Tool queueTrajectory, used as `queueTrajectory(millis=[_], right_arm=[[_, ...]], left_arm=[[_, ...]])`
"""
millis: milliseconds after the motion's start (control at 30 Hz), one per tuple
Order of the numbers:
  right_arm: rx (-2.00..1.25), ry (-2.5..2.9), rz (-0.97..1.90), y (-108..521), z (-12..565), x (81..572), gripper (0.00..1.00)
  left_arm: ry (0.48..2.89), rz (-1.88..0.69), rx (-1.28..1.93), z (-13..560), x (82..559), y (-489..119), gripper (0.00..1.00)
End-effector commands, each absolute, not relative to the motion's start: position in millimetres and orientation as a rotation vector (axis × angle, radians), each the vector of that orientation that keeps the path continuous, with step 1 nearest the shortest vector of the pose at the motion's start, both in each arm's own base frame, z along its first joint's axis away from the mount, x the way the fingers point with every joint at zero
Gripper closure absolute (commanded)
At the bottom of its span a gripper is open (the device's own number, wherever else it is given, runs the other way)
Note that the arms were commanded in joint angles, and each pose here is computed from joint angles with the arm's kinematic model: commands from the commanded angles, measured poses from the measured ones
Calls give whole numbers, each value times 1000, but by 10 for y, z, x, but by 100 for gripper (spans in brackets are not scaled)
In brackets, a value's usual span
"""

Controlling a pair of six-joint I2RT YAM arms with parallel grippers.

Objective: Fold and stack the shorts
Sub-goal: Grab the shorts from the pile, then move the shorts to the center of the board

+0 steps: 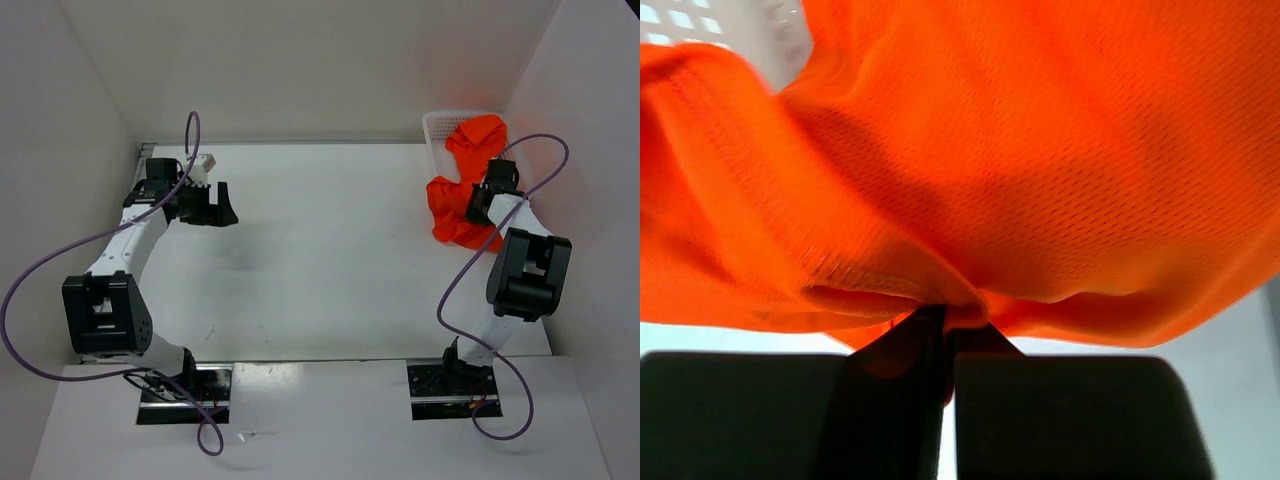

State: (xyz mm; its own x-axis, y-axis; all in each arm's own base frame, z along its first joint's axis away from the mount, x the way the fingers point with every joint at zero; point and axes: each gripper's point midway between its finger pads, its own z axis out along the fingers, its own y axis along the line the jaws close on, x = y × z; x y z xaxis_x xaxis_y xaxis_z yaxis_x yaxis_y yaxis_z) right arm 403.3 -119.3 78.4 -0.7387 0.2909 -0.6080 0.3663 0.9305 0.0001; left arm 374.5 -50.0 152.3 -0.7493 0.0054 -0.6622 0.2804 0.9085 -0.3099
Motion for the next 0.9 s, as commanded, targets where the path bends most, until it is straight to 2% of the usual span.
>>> queueTrajectory(millis=[0, 167, 267, 300, 467, 533, 567, 600, 667, 733, 767, 867], right_arm=[[491, 2308, -271, -1451, 1103, 4306, 100], [318, 2175, -240, -1245, 1868, 4385, 100], [192, 1994, -267, -1039, 2696, 4345, 100], [162, 1892, -296, -952, 3144, 4310, 100], [123, 1547, -304, -776, 4671, 4215, 100], [84, 1463, -326, -683, 5048, 4277, 100], [77, 1365, -328, -611, 5483, 4198, 100], [26, 1348, -333, -448, 5573, 4307, 100], [-9, 1211, -307, -220, 6138, 4184, 100], [-87, 1161, -242, 201, 6330, 4244, 100], [-103, 1091, -201, 327, 6634, 4065, 100], [-195, 1003, -8, 864, 6976, 3892, 100]], left_arm=[[2273, -534, 252, 1819, 3751, -572, 0], [2259, -541, 260, 1864, 3714, -589, 0], [2259, -541, 260, 1864, 3714, -589, 0], [2259, -541, 260, 1864, 3714, -589, 0], [2178, -513, 281, 2125, 3922, -573, 0], [2158, -506, 286, 2192, 3994, -568, 0], [2143, -501, 290, 2258, 4049, -564, 0], [2132, -497, 292, 2284, 4102, -560, 0], [2107, -489, 299, 2371, 4174, -555, 0], [2067, -475, 308, 2524, 4258, -549, 0], [2054, -471, 311, 2582, 4275, -547, 0], [2015, -448, 315, 2760, 4327, -530, 0]])
